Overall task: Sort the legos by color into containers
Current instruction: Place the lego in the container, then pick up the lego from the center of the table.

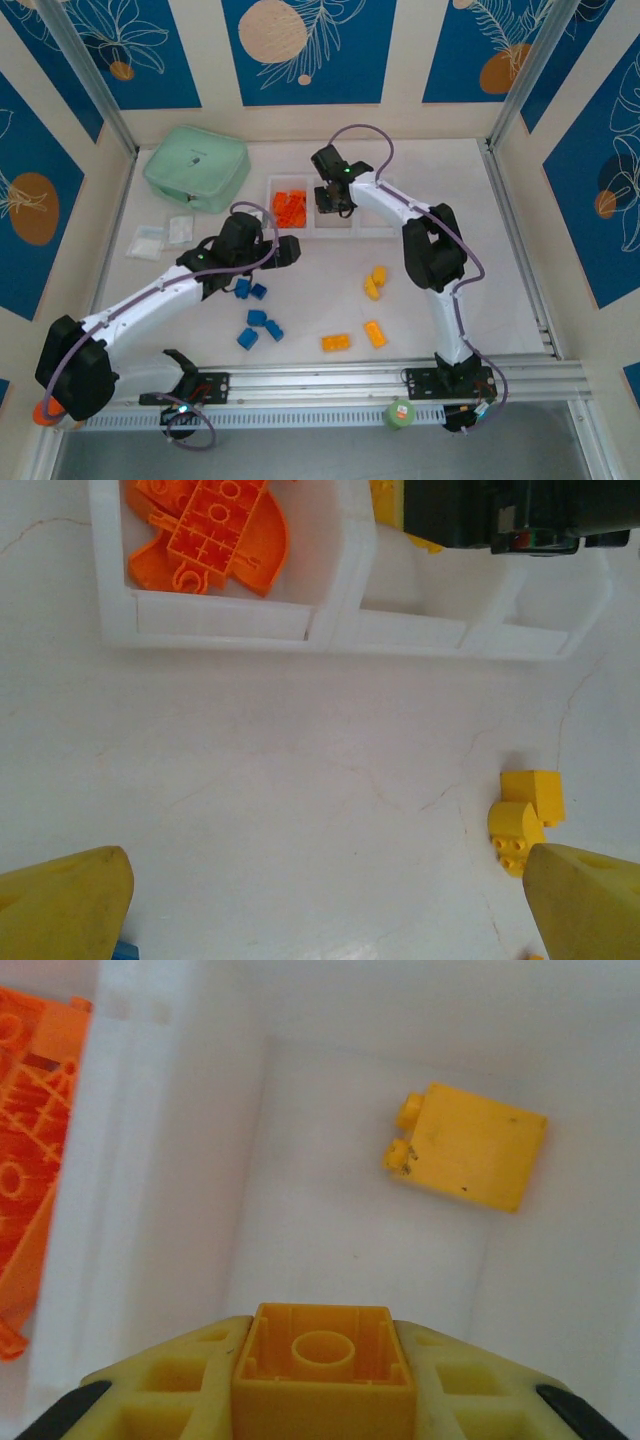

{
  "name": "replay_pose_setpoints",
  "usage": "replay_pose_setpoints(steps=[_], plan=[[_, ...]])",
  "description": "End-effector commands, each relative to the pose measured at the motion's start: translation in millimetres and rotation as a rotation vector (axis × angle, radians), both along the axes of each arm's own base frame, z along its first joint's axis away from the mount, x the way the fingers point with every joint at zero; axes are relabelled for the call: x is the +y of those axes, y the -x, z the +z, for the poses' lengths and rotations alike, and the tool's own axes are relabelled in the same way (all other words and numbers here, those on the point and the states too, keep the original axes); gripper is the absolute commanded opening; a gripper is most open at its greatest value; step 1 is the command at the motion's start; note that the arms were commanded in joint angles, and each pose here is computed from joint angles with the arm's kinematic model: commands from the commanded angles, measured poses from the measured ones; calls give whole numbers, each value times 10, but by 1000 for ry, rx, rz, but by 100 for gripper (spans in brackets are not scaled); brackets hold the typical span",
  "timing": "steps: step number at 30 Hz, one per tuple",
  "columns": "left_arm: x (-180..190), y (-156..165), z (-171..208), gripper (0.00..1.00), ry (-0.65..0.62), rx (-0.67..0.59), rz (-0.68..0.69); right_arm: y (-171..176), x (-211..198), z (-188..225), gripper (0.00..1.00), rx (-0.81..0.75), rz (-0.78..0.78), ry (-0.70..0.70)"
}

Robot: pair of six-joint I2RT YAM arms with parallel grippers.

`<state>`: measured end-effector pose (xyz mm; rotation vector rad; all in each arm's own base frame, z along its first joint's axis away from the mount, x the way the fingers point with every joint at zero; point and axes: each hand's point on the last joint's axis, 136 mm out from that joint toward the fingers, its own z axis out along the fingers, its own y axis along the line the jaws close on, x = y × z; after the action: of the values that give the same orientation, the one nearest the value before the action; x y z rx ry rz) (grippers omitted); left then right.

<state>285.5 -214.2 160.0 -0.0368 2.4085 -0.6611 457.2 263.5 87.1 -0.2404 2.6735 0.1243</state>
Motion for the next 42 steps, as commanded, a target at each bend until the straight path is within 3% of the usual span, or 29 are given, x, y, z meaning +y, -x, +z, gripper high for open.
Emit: replay_pose_setpoints(steps=[1,8,14,21,32,42], plan=[[-14,-30,72,99,4,-3,-22,1,46,35,32,6,23,4],[-16,-32,96,99,21,2,-30,32,53,105,52,12,19,-13],[-15,-4,131,99,29,-5,-40,148,-57,504,54,-41,19,-47],[-65,86,123,99,45,3,-71,611,-327,669,56,-13,11,-105],[-426,362,-16,99,68,17,-136,1621,-910,293,63,165,-65,-28],[-606,461,-175,99,96,34,-124,2223,-968,-181,63,297,-78,10]])
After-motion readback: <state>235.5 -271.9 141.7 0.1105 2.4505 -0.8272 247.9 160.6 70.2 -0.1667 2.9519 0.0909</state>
